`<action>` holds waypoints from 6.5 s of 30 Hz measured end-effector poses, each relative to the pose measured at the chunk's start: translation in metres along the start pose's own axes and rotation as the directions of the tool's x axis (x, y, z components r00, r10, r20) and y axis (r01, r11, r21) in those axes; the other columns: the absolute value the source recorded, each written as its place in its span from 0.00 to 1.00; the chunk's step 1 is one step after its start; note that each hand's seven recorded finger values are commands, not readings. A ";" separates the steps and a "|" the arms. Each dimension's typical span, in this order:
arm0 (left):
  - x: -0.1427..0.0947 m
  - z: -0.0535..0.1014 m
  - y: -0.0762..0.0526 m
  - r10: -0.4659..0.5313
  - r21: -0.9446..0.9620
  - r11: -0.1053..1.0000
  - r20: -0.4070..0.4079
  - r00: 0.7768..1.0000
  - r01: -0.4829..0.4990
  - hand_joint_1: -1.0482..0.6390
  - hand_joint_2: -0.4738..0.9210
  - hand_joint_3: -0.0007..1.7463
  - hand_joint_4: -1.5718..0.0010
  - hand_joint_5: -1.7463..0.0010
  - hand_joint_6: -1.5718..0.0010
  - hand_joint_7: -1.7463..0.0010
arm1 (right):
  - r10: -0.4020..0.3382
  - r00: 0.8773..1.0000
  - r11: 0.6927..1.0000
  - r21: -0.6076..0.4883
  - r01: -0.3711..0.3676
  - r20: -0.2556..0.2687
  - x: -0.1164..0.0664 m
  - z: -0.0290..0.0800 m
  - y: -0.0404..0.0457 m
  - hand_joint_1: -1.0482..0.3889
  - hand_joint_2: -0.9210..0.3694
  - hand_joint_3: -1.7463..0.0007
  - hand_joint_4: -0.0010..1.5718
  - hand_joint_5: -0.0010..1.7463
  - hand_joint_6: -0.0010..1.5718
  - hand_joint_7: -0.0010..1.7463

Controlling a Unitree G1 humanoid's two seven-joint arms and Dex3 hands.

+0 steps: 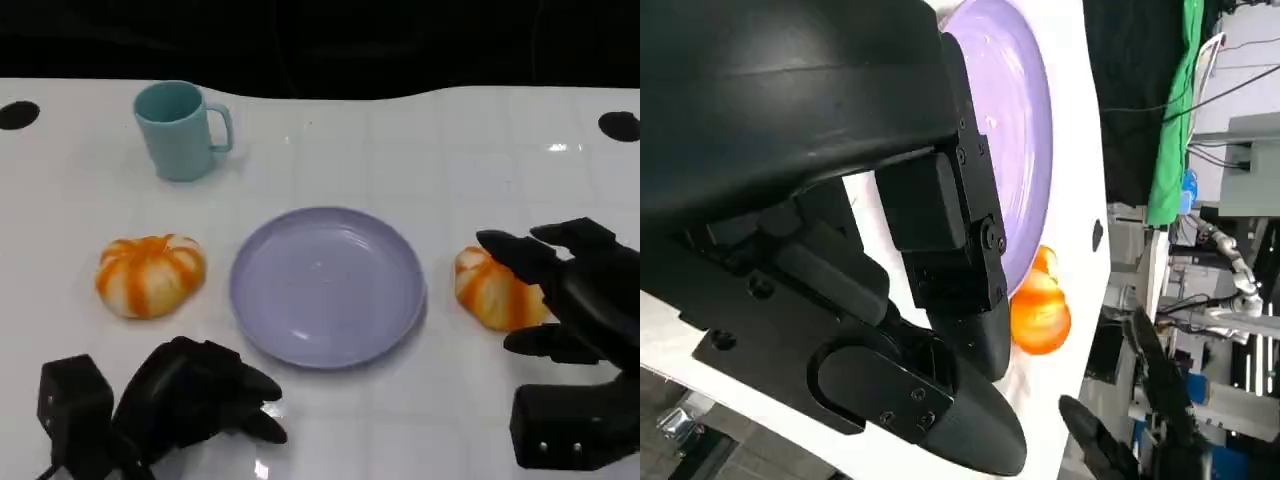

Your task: Grasp the bread from the table and place it into the plate.

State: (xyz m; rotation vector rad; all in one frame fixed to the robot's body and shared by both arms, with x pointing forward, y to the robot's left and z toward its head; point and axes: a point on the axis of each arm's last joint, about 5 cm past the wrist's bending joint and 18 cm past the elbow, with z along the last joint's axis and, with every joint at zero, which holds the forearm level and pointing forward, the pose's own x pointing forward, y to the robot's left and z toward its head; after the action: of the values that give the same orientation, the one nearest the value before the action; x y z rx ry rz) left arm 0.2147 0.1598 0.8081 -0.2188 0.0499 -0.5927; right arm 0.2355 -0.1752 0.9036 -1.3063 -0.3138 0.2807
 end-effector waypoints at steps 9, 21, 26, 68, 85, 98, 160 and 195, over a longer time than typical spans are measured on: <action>-0.001 -0.001 -0.002 -0.003 0.001 1.000 0.000 1.000 0.003 0.00 0.90 0.00 0.00 0.87 0.01 1.00 | 0.080 0.996 0.996 -0.044 -0.081 -0.026 0.017 -0.004 0.0180 0.27 0.03 1.00 0.06 0.24 0.16 0.00; -0.003 -0.001 -0.002 -0.005 0.013 1.000 0.009 1.000 0.005 0.00 0.91 0.00 0.00 0.87 0.01 1.00 | 0.152 0.986 0.985 -0.067 -0.157 -0.068 0.035 -0.006 0.0390 0.27 0.01 0.99 0.09 0.21 0.17 0.00; -0.004 0.000 -0.002 -0.005 0.014 1.000 0.011 1.000 0.005 0.00 0.91 0.00 0.00 0.88 0.01 1.00 | 0.145 0.986 0.987 -0.060 -0.150 -0.077 0.040 -0.006 0.0447 0.32 0.00 0.97 0.16 0.24 0.23 0.03; -0.006 0.000 -0.005 -0.015 0.014 1.000 0.012 1.000 0.015 0.00 0.91 0.00 0.00 0.88 0.01 1.00 | -0.389 0.900 0.919 0.153 0.364 0.196 0.059 0.017 0.0312 0.65 0.56 0.18 0.64 1.00 0.48 1.00; -0.007 -0.001 -0.004 -0.012 0.011 1.000 0.008 1.000 0.012 0.00 0.91 0.00 0.01 0.88 0.02 1.00 | -0.252 0.876 0.951 0.271 0.147 0.411 0.081 0.067 0.0181 0.62 0.49 0.24 0.62 1.00 0.47 1.00; -0.007 -0.001 -0.004 -0.012 0.009 1.000 0.005 1.000 0.012 0.00 0.91 0.00 0.00 0.89 0.02 1.00 | -0.185 0.883 0.945 0.324 0.040 0.432 0.091 0.091 0.0321 0.62 0.43 0.20 0.57 1.00 0.48 0.94; -0.004 -0.001 -0.008 -0.025 0.003 1.000 0.010 1.000 0.025 0.00 0.90 0.00 0.00 0.90 0.02 1.00 | -0.140 0.954 0.630 0.768 -0.119 0.263 -0.019 0.023 0.0260 0.36 0.00 0.90 0.41 1.00 0.29 1.00; -0.003 0.000 -0.007 -0.023 0.000 1.000 0.012 1.000 0.023 0.00 0.91 0.00 0.01 0.90 0.02 1.00 | -0.033 0.993 0.416 0.905 -0.088 0.111 -0.069 0.024 0.0438 0.53 0.00 0.95 0.46 1.00 0.33 1.00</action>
State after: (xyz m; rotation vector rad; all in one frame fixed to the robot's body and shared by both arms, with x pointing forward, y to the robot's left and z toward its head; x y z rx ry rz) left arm 0.2087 0.1556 0.8097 -0.2231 0.0358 -0.6140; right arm 0.1610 -0.1694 0.8618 -0.1690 -0.1715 0.4720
